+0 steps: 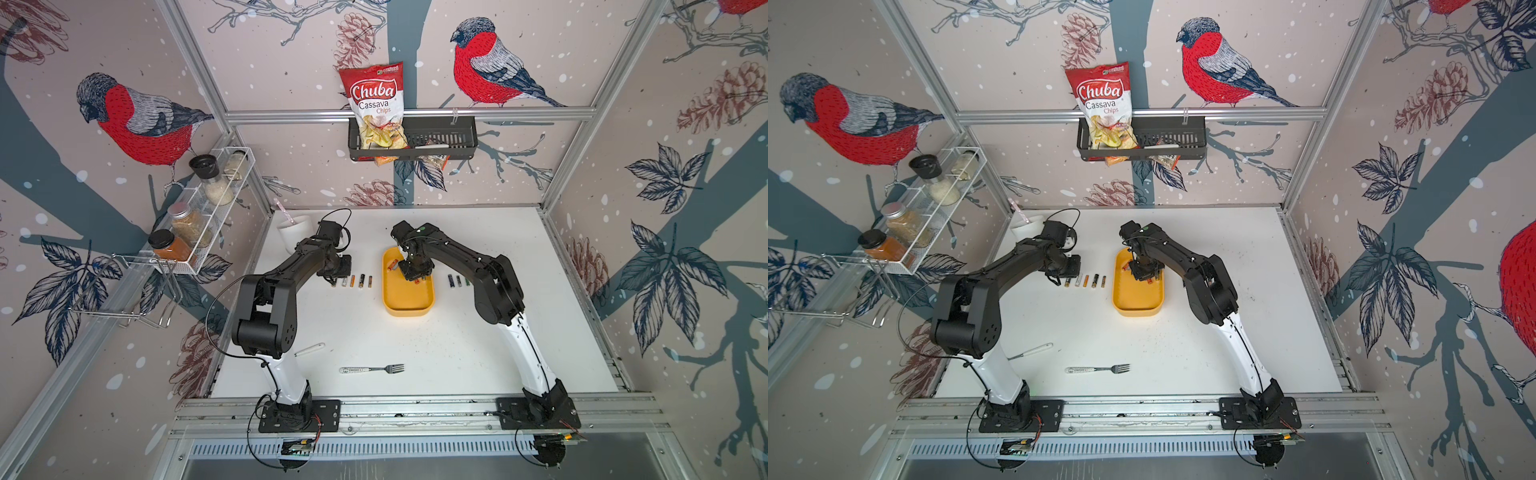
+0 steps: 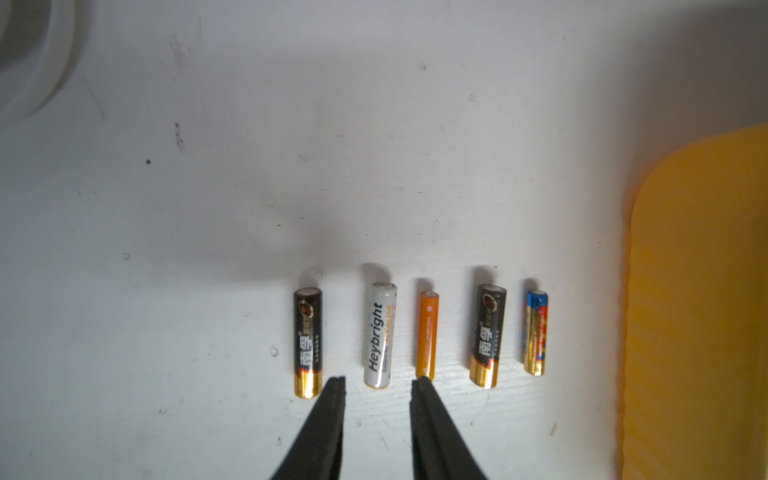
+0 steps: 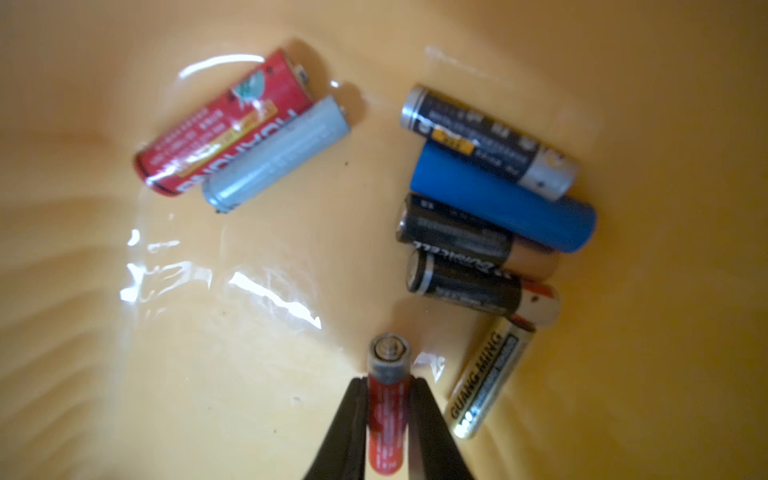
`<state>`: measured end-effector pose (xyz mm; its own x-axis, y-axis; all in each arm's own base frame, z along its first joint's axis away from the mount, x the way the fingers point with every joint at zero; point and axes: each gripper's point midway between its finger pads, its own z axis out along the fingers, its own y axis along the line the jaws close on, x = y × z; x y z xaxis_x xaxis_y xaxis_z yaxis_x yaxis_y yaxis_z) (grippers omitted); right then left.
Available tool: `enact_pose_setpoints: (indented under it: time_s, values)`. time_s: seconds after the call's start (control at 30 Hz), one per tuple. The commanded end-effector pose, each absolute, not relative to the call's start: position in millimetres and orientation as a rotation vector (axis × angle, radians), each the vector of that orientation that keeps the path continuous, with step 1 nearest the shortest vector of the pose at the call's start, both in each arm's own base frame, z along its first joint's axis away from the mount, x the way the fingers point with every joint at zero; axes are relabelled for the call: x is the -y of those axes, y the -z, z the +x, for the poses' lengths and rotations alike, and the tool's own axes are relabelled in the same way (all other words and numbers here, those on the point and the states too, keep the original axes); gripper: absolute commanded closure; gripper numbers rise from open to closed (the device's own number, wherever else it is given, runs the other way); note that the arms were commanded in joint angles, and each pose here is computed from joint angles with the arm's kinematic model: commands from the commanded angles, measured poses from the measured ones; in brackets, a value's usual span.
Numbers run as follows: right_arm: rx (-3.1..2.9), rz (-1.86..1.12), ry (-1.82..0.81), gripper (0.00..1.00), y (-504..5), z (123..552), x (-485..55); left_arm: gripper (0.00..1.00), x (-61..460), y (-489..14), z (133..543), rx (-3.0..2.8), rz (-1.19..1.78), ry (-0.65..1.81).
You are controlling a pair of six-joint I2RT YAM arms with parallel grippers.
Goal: Take the batteries out of the storage box
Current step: Pick up the battery from the storage box, then place the battery at the center of the board.
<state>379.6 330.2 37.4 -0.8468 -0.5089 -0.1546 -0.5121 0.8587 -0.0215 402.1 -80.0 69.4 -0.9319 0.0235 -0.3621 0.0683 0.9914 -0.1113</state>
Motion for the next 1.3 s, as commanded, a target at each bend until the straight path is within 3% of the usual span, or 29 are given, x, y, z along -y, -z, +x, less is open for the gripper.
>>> enact_pose_setpoints:
  time_s: [0.0,0.6,1.27]
  values:
    - [-2.859,-0.759,-0.080,0.79,-54.9,382.8,-333.0,0.68,79.1,-71.8,401.6,-2.764,0.060,0.163]
    - [-2.790,-0.596,-0.157,0.79,-123.9,406.7,-298.0,0.68,82.4,-75.1,405.0,-2.750,0.060,0.188]
    - [-2.854,-0.475,-0.086,0.79,-108.1,394.9,-245.1,0.68,83.7,-74.0,405.8,-2.754,0.058,0.198]
